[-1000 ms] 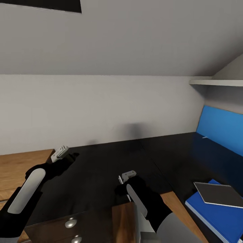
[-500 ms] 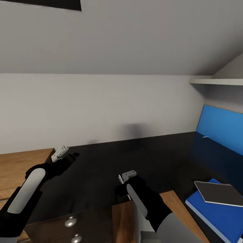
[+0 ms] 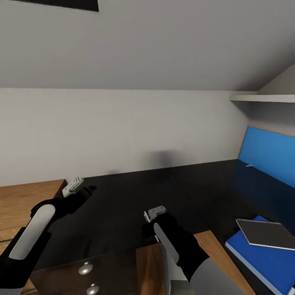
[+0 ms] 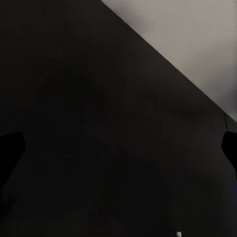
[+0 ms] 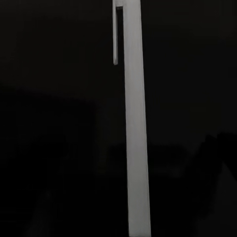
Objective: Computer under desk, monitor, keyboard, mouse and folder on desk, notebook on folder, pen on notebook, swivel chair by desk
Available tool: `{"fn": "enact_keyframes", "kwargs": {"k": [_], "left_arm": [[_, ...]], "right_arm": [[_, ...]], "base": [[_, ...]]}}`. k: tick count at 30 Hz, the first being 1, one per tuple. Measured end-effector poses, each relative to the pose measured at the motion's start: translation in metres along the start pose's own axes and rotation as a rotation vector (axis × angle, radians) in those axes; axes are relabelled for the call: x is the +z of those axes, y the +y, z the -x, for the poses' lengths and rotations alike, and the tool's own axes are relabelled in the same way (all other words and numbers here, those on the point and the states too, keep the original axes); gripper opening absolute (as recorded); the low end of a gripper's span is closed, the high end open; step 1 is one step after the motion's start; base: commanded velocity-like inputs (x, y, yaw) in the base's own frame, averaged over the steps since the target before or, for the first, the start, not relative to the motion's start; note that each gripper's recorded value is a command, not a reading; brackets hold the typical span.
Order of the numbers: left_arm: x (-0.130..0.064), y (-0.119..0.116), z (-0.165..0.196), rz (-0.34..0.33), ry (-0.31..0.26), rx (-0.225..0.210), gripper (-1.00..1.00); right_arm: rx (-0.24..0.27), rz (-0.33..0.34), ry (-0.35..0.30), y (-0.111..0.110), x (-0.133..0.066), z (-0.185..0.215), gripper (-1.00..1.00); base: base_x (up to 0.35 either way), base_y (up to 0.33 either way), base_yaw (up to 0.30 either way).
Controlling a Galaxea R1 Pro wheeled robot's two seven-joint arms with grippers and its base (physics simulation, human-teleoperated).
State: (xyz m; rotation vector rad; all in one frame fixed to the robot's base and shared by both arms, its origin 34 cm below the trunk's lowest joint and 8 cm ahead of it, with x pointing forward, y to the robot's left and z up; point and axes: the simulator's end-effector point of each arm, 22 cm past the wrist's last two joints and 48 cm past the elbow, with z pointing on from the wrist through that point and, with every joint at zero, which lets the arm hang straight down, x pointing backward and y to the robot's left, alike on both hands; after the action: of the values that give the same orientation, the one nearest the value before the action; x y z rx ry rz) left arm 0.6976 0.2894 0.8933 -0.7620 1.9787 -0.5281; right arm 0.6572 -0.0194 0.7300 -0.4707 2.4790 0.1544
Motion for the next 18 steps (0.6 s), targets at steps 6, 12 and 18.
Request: {"fn": "enact_keyframes", "kwargs": {"k": [6, 12, 18], "left_arm": [[-0.0005, -0.0004, -0.0007, 0.001, 0.003, 0.000, 1.00], [-0.0030, -0.0039, 0.0032, 0.003, 0.005, 0.000, 1.00], [-0.0030, -0.0031, 0.0029, 0.004, 0.006, -0.001, 1.00]], "right_arm": [[0.002, 0.005, 0.003, 0.0008, -0.0004, -0.0001, -1.00], [0.020, 0.027, 0.014, 0.0052, -0.0051, 0.0018, -1.00], [0.021, 0.028, 0.014, 0.0054, -0.0051, 0.0018, -1.00]], "base": [[0.000, 0.000, 0.000], [0.000, 0.000, 0.000], [0.000, 0.000, 0.000]]}}
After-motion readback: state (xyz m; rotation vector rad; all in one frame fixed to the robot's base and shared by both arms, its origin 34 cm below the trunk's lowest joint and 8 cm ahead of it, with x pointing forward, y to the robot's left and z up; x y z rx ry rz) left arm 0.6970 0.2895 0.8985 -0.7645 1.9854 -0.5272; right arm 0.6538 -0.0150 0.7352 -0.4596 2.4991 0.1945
